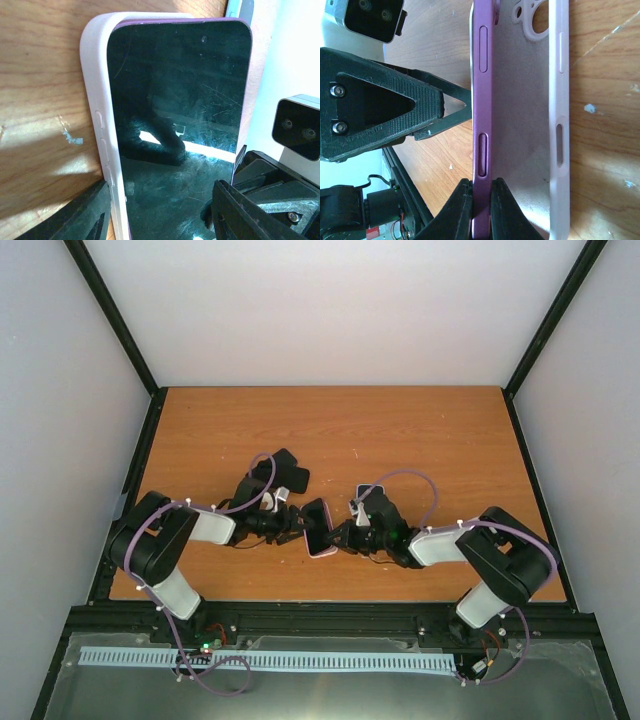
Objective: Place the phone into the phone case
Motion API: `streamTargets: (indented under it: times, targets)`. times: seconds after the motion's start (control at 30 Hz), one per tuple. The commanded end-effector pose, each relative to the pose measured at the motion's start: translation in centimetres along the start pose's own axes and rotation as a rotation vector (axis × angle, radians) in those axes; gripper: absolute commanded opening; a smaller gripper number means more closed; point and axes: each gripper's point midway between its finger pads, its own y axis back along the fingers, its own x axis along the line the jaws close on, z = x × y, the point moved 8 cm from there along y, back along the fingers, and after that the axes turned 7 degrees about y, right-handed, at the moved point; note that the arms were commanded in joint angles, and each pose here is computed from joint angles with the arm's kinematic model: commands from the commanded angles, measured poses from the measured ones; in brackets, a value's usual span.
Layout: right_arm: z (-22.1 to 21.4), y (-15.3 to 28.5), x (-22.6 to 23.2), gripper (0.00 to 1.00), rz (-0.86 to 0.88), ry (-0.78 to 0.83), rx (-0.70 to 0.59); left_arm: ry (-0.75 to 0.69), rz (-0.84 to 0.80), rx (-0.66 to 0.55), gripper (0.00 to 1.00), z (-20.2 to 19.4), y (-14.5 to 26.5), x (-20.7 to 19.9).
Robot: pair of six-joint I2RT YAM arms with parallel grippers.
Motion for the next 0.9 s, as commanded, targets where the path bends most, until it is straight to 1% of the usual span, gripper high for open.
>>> streamTargets:
  times: [0.0,0.13,0.23,0.37,0.57,0.7,0.87]
  targets:
    - [-1.4,-0.5,-1.7,0.03,-0.046,-0.082,0.05,-0.051,-0.042,0.002,0.55,-0.2,-0.5,-1.3]
    - [-1.5,-0.6,-2.0,0.04,-0.056,-0.085,0.055,-0.048,-0.043,0.0,0.54,-0.5,-0.3,-1.3]
    - [-1.6,-0.5,-2.4,0.06,-0.095,-0.08,0.053,-0.042,-0.035,-0.011,0.54,-0.6,-0.1,-1.2]
    - [-1.3,-0.3,-1.9,0.1,-0.101,-0.045,0.051,-0.035,-0.02,-0.011,0.54,-0.6,-0.1,-1.0]
    - [-0.6,0.6,-1.3,0.14,-0.185,0.008,0.036,-0.032,0.018,-0.027,0.54,-0.2,-0.1,-1.1]
    - [-0.2,1.2,-1.1,0.22,-0.243,0.034,0.033,-0.049,0.043,-0.053,0.54,0.2,0.1,-1.6]
    - [0.3,1.7,-0.6,0.34,-0.273,0.066,0.02,-0.047,0.072,-0.089,0.54,0.6,0.6,-1.3]
